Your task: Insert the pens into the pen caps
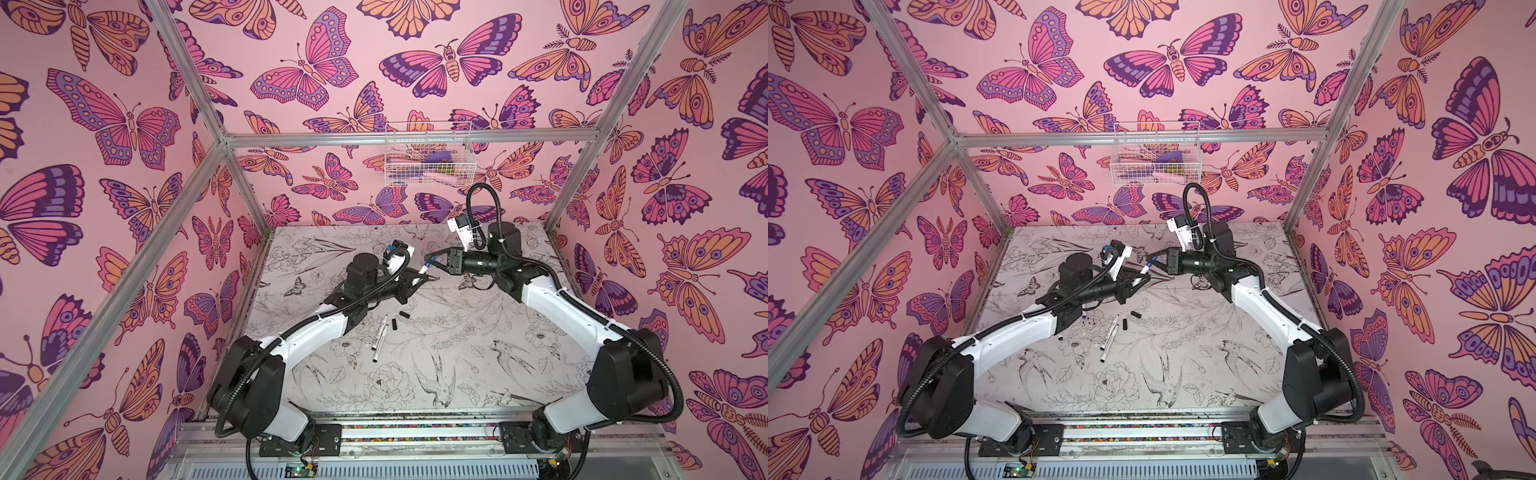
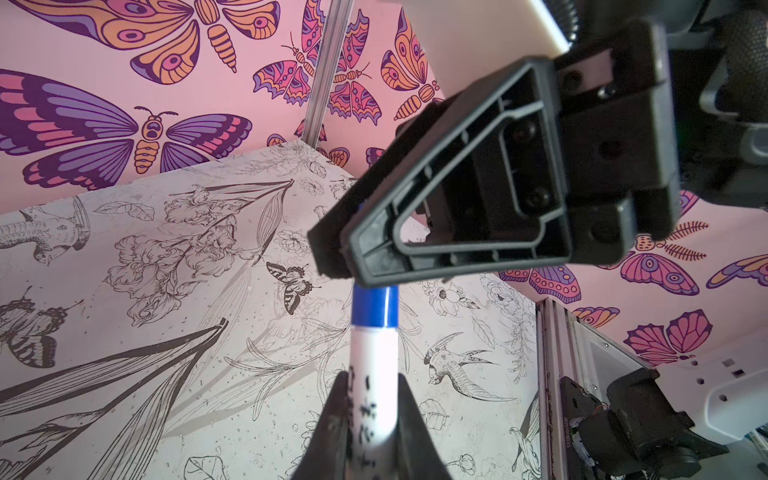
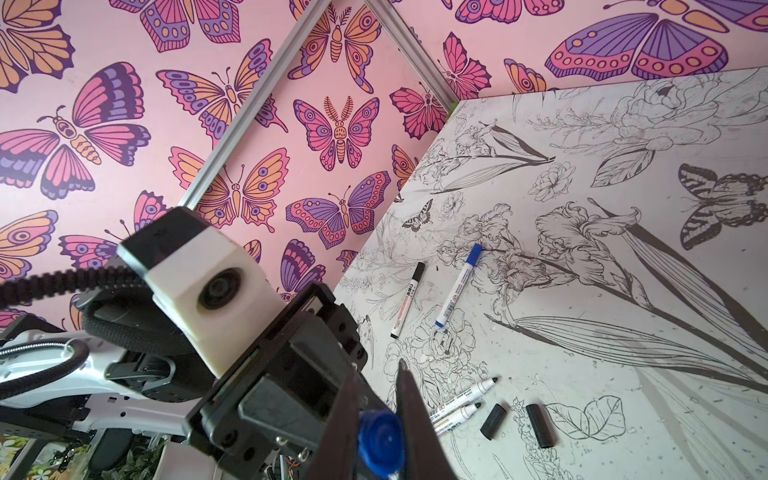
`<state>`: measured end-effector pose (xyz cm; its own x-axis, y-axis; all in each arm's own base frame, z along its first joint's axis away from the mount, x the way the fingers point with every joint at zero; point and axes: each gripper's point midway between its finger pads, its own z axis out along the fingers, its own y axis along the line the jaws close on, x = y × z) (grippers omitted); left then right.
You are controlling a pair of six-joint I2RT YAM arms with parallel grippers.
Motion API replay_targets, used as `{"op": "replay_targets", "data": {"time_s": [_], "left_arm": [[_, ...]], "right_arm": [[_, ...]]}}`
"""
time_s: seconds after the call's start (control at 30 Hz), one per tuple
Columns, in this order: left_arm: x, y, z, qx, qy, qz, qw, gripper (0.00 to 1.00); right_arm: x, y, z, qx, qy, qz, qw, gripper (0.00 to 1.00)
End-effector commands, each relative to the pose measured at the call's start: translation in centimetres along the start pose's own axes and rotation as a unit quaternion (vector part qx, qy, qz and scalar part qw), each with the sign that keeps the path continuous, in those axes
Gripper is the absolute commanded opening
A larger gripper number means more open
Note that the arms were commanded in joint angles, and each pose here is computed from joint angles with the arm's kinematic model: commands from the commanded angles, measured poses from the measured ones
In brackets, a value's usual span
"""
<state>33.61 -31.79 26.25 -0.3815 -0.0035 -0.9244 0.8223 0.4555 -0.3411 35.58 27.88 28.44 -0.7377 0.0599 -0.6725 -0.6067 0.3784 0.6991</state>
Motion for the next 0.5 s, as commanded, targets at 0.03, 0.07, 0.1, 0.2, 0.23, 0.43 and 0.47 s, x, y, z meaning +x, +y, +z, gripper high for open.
{"op": "replay_targets", "data": {"time_s": [0.03, 0.07, 0.1, 0.2, 0.23, 0.43, 0.47], "left_arm": [[-15.8, -2.2, -7.2, -0.045, -0.282, 0.086, 0.954, 0.00], [-14.7, -2.3, -6.6, -0.044, -0.270, 0.078, 0.959, 0.00], [-13.7, -2.3, -6.0, -0.045, -0.259, 0.072, 0.962, 0.00], [-10.4, -2.2, -4.2, -0.045, -0.225, 0.049, 0.972, 0.00], [-9.6, -2.2, -3.7, -0.045, -0.218, 0.039, 0.974, 0.00], [-9.0, -3.0, -2.7, -0.044, -0.221, 0.042, 0.973, 0.00], [-9.4, -3.1, -2.8, -0.046, -0.225, 0.048, 0.972, 0.00]], "right_arm": [[9.5, -4.3, -0.7, 0.060, 0.133, 0.154, 0.977, 0.03], [9.0, -4.0, -0.6, 0.048, 0.126, 0.155, 0.979, 0.02], [8.5, -3.6, -0.4, 0.038, 0.120, 0.157, 0.980, 0.02], [8.2, -2.7, 0.0, 0.023, 0.119, 0.152, 0.981, 0.02], [8.7, -2.3, 0.3, 0.021, 0.131, 0.144, 0.981, 0.02], [14.9, -1.4, 2.1, 0.052, 0.266, 0.091, 0.958, 0.01], [15.8, -1.6, 2.1, 0.065, 0.288, 0.084, 0.952, 0.00]]}}
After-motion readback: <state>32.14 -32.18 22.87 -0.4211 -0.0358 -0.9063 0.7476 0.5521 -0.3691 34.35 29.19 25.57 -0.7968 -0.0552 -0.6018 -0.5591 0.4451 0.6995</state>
